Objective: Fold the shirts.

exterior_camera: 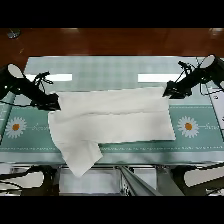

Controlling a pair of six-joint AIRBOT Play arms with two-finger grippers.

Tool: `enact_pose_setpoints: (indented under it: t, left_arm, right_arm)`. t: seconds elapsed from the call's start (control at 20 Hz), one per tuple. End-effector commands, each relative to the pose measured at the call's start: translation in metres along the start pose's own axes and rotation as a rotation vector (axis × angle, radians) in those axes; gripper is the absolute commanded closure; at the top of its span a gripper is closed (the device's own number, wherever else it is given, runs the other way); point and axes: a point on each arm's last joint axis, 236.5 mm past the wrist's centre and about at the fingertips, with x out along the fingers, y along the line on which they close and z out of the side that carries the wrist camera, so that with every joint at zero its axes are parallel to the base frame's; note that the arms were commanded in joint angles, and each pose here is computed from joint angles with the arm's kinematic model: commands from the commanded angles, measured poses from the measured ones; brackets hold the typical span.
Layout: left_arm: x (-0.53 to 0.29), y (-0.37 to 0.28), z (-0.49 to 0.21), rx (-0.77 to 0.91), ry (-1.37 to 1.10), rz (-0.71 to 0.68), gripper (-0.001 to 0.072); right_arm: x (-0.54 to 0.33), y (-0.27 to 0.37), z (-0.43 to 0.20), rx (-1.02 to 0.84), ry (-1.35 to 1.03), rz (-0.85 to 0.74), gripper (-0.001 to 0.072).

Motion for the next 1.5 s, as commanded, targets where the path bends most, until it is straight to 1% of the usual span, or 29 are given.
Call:
enact_pose_setpoints:
  t: [0.0,0.1,0.3,0.4,0.5,0.55,0.65,0.8,1.05,1.15,1.25,1.3,1.35,1.45]
  left_arm:
    - [0.000,-0.001,-0.007,-0.038,0.028,-0.005,0.0004]
    - [-0.005,0.001,-0.012,-0.041,0.034,0.000,0.0005]
    - [-0.006,0.011,-0.051,-0.092,0.070,-0.003,0.0005]
    - [0.008,0.031,-0.090,-0.181,0.114,0.037,0.0005]
    - [0.023,0.052,-0.119,-0.297,0.120,0.079,0.0005]
    - [0.028,0.055,-0.125,-0.363,0.101,0.070,0.0004]
    - [0.039,0.053,-0.141,-0.418,0.117,0.065,0.0005]
    - [0.057,0.033,-0.161,-0.413,0.193,0.005,0.0005]
    - [0.074,0.001,-0.166,-0.410,0.204,-0.077,0.0005]
    - [0.075,-0.008,-0.163,-0.376,0.181,-0.078,0.0005]
    - [0.082,-0.013,-0.162,-0.407,0.147,-0.065,0.0005]
    - [0.087,-0.021,-0.163,-0.401,0.137,-0.082,0.0005]
    - [0.090,-0.031,-0.167,-0.384,0.139,-0.101,0.0005]
    - [0.094,-0.038,-0.176,-0.324,0.144,-0.082,0.0005]
  right_arm:
    - [-0.003,0.000,-0.006,0.055,0.020,0.005,0.0094]
    - [-0.024,0.019,-0.014,0.029,0.013,0.083,0.0094]
    - [-0.061,0.013,-0.028,-0.032,-0.123,-0.014,0.0093]
    - [-0.061,0.016,-0.042,-0.024,-0.209,-0.007,0.0093]
    - [-0.052,0.030,-0.055,-0.001,-0.289,0.068,0.0094]
    - [-0.048,0.040,-0.057,0.018,-0.327,0.121,0.0094]
    - [-0.044,0.053,-0.062,0.037,-0.346,0.195,0.0094]
    - [-0.046,0.060,-0.062,0.027,-0.349,0.222,0.0094]
    - [-0.045,0.059,-0.063,0.031,-0.344,0.221,0.0094]
    - [-0.046,0.059,-0.061,0.040,-0.350,0.222,0.0094]
    - [-0.046,0.058,-0.059,0.058,-0.357,0.224,0.0094]
    - [-0.046,0.059,-0.060,0.060,-0.353,0.224,0.0094]
    - [-0.046,0.058,-0.060,0.061,-0.352,0.223,0.0094]
    - [-0.051,0.049,-0.055,0.105,-0.373,0.226,0.0094]
